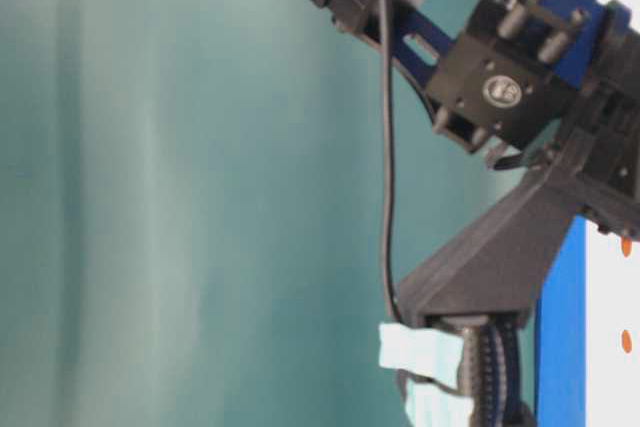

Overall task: Touch the tip of the soldering iron to the mark.
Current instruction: 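Lower the iron onto the table and open the right gripper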

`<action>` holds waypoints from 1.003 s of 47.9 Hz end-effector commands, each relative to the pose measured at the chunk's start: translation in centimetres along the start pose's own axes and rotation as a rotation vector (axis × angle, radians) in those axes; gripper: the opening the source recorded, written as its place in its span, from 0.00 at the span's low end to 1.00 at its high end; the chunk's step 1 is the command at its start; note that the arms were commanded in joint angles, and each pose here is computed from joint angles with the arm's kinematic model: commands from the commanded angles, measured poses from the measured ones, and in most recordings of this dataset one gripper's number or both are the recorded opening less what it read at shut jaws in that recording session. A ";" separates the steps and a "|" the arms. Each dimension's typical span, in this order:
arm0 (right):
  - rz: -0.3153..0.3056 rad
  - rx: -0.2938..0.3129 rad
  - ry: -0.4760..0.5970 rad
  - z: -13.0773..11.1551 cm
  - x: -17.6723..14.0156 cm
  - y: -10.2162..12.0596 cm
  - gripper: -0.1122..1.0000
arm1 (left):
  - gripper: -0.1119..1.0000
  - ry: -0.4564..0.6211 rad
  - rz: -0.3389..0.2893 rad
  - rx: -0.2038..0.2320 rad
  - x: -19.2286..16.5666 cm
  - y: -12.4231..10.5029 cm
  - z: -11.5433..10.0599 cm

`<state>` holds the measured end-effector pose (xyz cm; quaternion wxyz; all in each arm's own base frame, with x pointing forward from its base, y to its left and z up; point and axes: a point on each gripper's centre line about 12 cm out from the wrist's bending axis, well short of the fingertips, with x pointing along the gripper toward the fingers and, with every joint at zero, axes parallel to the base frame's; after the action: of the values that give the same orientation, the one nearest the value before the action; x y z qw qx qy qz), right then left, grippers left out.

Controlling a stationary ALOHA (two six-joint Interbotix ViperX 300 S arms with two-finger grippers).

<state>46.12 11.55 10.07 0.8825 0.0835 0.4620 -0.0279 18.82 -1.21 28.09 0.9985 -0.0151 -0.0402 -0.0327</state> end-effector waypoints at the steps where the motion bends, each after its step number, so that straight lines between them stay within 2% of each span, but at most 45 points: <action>1: 0.003 0.003 -0.029 1.2 -1.3 0.1 0.92 | 0.10 -0.009 -0.003 -0.002 0.1 -0.1 0.3; 3: 0.002 0.001 -0.030 1.3 -1.5 0.2 0.93 | 0.10 -0.009 -0.004 0.000 0.1 -0.1 0.3; 7: 0.004 -0.002 -0.044 1.8 -2.3 0.3 0.87 | 0.10 -0.011 -0.003 -0.002 0.1 -0.1 0.3; 13: 0.007 -0.012 -0.074 2.8 -4.3 0.5 0.89 | 0.10 -0.012 -0.003 -0.002 0.1 -0.1 0.4; 26: -0.006 -0.025 -0.154 5.3 -11.4 1.0 0.89 | 0.10 -0.015 -0.004 0.001 0.0 -0.1 0.4; 30: -0.021 -0.032 -0.164 5.6 -12.7 0.7 0.89 | 0.10 -0.017 -0.004 0.000 0.0 -0.1 0.5; 42: -0.052 -0.060 -0.175 5.8 -13.0 0.2 0.89 | 0.10 -0.018 -0.006 0.000 0.0 -0.1 0.5; 48: -0.088 -0.057 -0.184 6.4 -13.0 -1.4 0.89 | 0.10 -0.018 -0.006 0.000 0.0 -0.1 0.5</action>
<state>43.60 9.88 22.12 0.9122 0.0308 0.4051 -0.0526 18.64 -1.20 28.23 0.9983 -0.0152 -0.0448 -0.0328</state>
